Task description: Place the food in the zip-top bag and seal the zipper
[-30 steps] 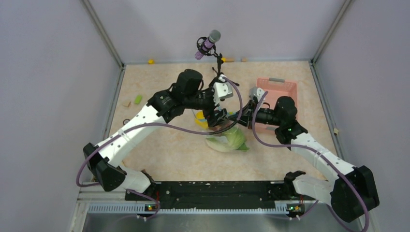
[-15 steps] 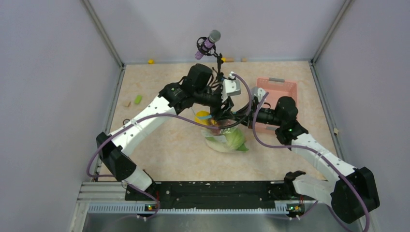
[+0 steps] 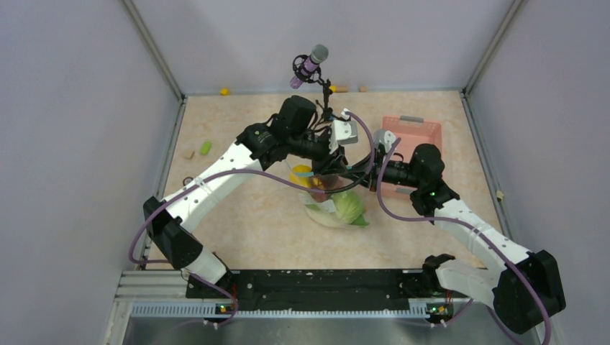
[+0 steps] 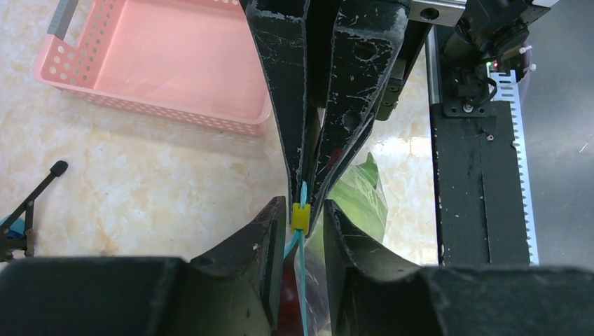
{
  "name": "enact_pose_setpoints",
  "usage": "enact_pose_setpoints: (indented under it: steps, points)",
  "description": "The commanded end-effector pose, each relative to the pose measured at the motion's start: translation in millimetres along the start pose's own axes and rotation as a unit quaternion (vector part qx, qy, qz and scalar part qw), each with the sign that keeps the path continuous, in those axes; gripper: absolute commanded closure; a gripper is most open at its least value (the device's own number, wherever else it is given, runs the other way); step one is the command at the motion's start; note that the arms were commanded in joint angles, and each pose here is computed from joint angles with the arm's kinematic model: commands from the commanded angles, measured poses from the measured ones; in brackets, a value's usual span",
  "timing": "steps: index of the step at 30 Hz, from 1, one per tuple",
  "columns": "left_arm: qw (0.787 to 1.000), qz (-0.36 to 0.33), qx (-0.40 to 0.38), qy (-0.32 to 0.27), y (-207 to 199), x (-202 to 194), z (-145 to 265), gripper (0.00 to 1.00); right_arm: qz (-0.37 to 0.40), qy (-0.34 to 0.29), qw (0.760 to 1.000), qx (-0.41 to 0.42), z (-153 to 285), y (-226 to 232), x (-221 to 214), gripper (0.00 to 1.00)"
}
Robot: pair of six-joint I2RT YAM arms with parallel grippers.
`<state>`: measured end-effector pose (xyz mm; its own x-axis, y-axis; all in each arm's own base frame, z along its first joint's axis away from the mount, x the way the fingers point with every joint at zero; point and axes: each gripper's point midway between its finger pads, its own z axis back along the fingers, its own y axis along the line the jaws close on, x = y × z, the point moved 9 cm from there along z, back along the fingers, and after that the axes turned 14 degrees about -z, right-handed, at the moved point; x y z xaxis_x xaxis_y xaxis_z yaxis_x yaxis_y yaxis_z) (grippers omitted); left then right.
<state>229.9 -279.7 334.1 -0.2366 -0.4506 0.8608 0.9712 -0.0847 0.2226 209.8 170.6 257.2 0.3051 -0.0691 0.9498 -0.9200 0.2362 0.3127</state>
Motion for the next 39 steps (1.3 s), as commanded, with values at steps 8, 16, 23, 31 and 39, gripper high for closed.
enact_pose_setpoints:
  steps: [8,16,23,31,39]
  points:
    - [1.000,-0.020,-0.018,-0.014,-7.7,2.6,4.0,0.83,0.028,-0.024,0.999,0.009,1.6,4.5,12.4,1.00]
    - [0.999,-0.019,-0.021,-0.021,-8.0,4.1,3.6,1.00,0.025,-0.023,0.999,0.012,0.5,3.8,11.2,1.00]
    - [0.999,-0.019,0.013,0.023,-5.0,-7.4,6.2,1.00,0.025,-0.019,0.999,-0.017,4.7,2.5,9.4,1.00]
    - [0.995,-0.020,0.058,0.082,3.1,-19.8,9.4,1.00,0.021,-0.024,0.998,-0.058,12.9,3.7,6.3,1.00]
    - [0.989,-0.037,0.098,0.104,4.4,-22.3,20.2,1.00,0.024,-0.046,0.992,-0.112,22.8,5.5,9.7,1.00]
